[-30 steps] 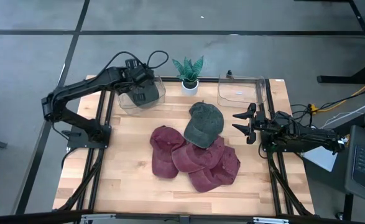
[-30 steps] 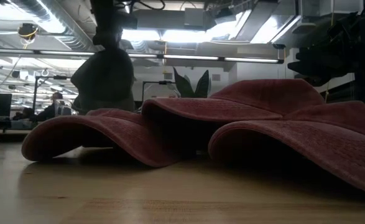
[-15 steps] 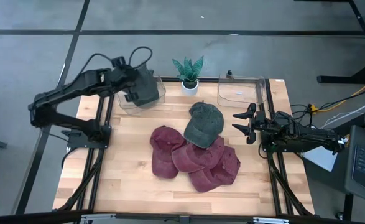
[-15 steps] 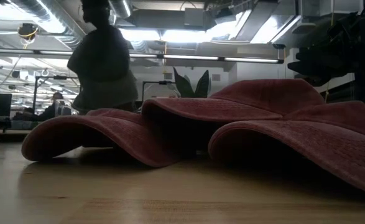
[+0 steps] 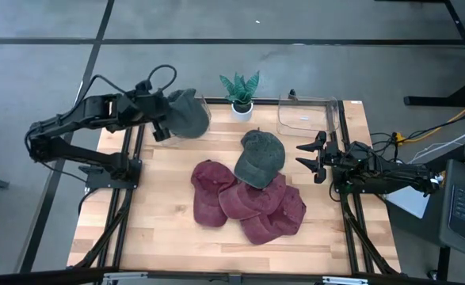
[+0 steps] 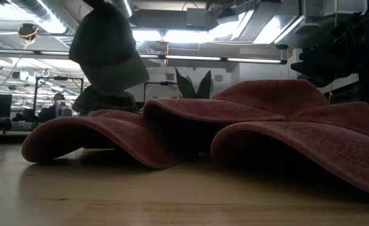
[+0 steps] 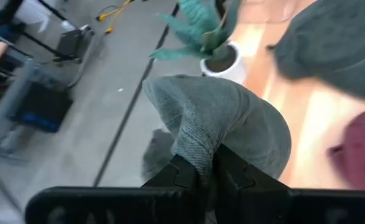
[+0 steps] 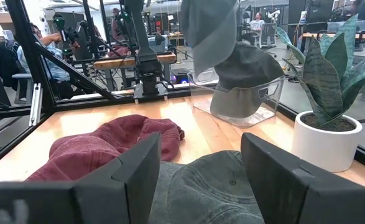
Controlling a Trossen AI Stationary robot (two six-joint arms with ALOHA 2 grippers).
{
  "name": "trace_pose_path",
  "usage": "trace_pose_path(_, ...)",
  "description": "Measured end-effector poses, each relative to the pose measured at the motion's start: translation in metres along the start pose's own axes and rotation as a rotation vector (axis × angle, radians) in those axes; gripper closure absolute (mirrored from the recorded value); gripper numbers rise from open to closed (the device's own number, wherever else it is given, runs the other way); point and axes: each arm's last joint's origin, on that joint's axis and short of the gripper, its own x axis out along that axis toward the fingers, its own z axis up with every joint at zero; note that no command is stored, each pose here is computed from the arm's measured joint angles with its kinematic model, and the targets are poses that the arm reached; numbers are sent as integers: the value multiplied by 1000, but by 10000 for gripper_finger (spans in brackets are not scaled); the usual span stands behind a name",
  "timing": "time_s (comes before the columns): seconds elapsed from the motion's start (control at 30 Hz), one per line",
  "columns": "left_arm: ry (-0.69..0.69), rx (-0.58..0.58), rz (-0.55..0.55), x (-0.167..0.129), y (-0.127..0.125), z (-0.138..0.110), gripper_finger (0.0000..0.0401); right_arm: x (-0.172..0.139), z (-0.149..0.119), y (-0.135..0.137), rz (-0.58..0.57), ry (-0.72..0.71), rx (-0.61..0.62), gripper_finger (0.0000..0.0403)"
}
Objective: Pick & Place hat
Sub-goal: Put the left black cap into the left transparent bin
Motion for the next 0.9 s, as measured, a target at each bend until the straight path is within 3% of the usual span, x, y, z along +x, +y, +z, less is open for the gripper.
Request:
trace_pose_path(0.4, -42, -172, -149, -3, -20, 8, 382, 0, 0, 0, 0, 0, 0, 181)
trace_pose_path(0.67, -45, -253, -161, -6, -27, 9, 382, 0, 0, 0, 0, 0, 0, 181)
trace_pose_path(0.9, -47, -259, -155, -7, -27, 9, 382, 0, 0, 0, 0, 0, 0, 181)
